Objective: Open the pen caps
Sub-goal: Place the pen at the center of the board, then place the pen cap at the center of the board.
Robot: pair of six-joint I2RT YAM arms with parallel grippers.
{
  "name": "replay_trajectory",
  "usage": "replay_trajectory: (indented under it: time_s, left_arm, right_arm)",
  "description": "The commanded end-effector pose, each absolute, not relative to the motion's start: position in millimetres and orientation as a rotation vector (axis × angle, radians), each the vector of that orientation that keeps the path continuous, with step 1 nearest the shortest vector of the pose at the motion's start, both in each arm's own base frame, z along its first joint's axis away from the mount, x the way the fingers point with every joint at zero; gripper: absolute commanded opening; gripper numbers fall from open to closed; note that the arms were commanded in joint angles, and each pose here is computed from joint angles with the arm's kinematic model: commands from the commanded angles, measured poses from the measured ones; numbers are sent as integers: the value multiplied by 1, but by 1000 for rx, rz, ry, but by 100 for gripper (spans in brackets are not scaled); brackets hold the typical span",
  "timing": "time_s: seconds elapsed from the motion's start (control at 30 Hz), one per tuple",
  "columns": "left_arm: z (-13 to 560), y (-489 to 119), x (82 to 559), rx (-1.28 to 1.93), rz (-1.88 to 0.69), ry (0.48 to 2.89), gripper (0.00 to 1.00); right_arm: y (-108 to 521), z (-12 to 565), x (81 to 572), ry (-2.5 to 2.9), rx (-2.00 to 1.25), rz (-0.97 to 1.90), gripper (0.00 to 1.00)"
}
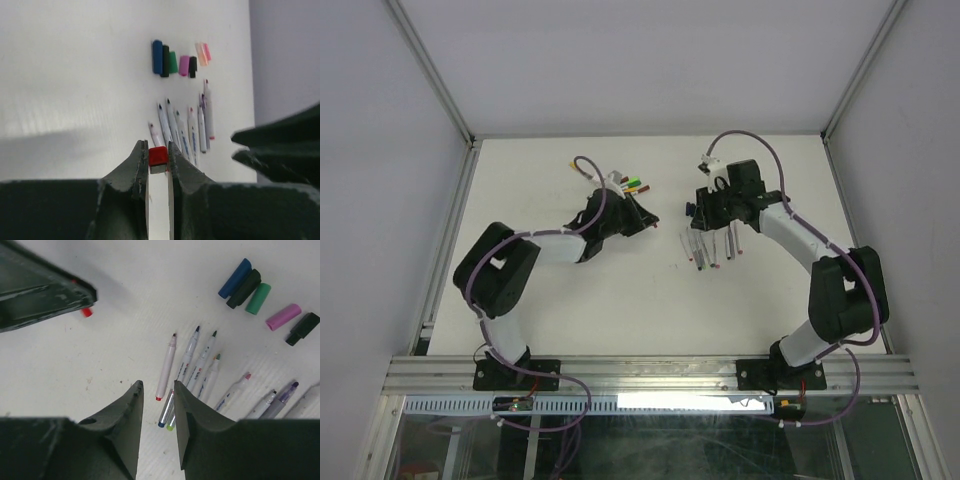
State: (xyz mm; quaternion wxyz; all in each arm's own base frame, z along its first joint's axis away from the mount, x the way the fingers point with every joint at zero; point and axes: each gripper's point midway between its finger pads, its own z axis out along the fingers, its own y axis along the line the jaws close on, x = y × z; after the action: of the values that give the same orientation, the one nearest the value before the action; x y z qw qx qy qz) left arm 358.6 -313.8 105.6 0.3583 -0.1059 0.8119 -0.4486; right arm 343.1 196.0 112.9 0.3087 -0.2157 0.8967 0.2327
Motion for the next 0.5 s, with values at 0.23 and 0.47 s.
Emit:
replay_trajectory:
  time_s: [0.23,0.47]
  left_arm:
    - [36,-358,429,-35,-556,2452,2]
    - [49,-379,459,39,-522,2427,5]
  right_arm:
    - [171,173,356,2199,-572,720,33]
    - [165,176,357,2192,-549,733,33]
